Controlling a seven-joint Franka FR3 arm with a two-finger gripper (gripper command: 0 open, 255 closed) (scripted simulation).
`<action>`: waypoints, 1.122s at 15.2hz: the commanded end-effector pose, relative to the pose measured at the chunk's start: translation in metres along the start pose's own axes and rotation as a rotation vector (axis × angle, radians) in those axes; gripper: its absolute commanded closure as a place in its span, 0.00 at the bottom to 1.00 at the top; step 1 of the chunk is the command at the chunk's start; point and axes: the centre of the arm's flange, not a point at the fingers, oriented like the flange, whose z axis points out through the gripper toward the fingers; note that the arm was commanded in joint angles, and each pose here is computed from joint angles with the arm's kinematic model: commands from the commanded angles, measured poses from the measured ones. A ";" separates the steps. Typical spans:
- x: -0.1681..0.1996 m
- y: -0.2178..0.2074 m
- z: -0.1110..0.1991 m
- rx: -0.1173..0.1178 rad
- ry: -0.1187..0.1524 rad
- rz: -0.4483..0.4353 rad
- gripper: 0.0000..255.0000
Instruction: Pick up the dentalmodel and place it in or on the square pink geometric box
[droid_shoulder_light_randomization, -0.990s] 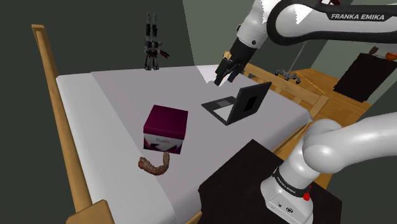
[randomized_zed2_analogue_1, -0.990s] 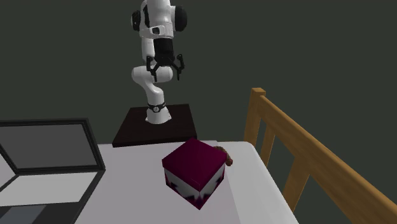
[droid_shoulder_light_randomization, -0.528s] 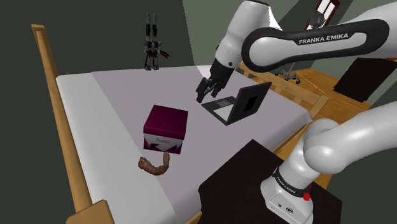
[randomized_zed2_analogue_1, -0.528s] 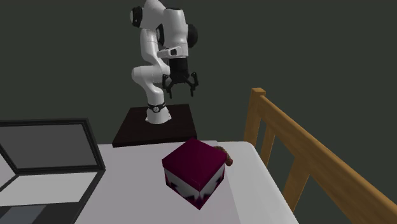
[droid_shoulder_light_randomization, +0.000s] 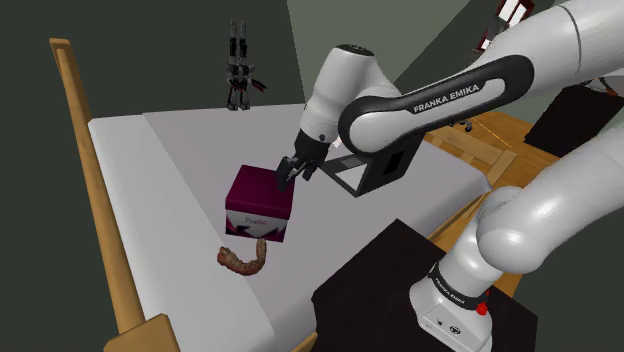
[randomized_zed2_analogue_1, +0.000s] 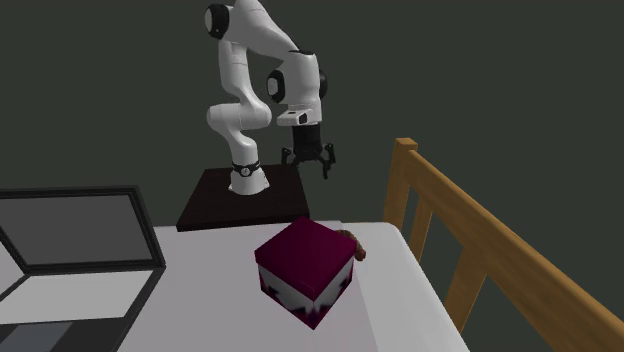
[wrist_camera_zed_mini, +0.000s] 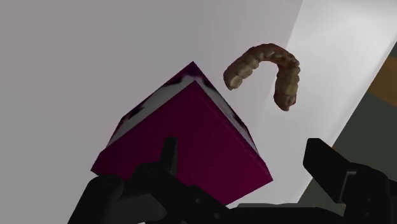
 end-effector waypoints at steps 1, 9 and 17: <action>0.004 -0.013 0.020 0.003 -0.005 -0.006 0.00; 0.012 -0.074 0.106 0.008 -0.027 -0.033 0.00; 0.017 -0.134 0.191 0.013 -0.049 -0.060 0.00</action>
